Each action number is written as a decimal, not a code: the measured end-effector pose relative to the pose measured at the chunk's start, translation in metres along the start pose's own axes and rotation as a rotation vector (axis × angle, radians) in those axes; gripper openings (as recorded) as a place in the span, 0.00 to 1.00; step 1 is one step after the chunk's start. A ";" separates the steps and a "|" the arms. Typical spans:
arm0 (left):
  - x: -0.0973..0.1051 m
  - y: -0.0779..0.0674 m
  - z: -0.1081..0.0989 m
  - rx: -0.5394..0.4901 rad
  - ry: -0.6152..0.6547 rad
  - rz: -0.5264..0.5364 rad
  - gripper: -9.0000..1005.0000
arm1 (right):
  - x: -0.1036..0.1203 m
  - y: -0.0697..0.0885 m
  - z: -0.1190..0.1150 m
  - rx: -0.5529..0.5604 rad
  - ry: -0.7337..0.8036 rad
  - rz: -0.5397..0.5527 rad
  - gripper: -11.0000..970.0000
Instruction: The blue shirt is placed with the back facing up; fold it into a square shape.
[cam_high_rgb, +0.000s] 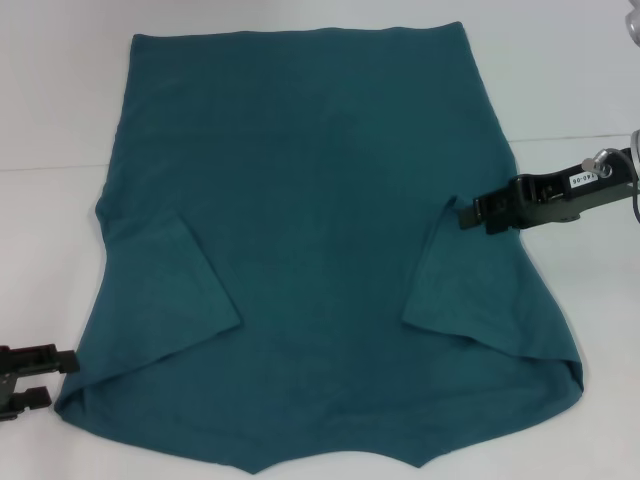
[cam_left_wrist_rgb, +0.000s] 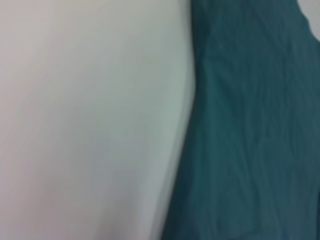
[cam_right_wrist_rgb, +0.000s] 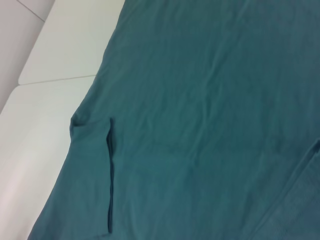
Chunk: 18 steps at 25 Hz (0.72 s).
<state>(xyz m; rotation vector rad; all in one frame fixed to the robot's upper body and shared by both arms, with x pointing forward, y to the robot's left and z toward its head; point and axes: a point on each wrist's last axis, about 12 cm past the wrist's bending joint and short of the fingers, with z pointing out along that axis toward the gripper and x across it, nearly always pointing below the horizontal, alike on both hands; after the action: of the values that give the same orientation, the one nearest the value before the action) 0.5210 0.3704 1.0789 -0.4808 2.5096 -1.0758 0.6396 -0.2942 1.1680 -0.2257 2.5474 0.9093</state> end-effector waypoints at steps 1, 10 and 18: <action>0.000 0.001 0.000 -0.006 -0.001 -0.002 0.71 | 0.000 0.000 0.000 0.000 0.001 0.001 0.56; 0.000 0.005 0.002 -0.035 -0.012 -0.021 0.71 | 0.004 -0.003 0.000 -0.001 0.000 0.012 0.56; 0.003 0.007 0.008 -0.040 -0.005 -0.035 0.70 | 0.004 -0.004 0.000 0.002 -0.004 0.015 0.56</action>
<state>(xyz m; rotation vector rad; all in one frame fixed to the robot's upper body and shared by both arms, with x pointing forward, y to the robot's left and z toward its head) 0.5210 0.3693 1.0679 -0.5403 2.5311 -1.0373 0.6371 -0.2973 1.1641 -0.2041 2.5496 0.9118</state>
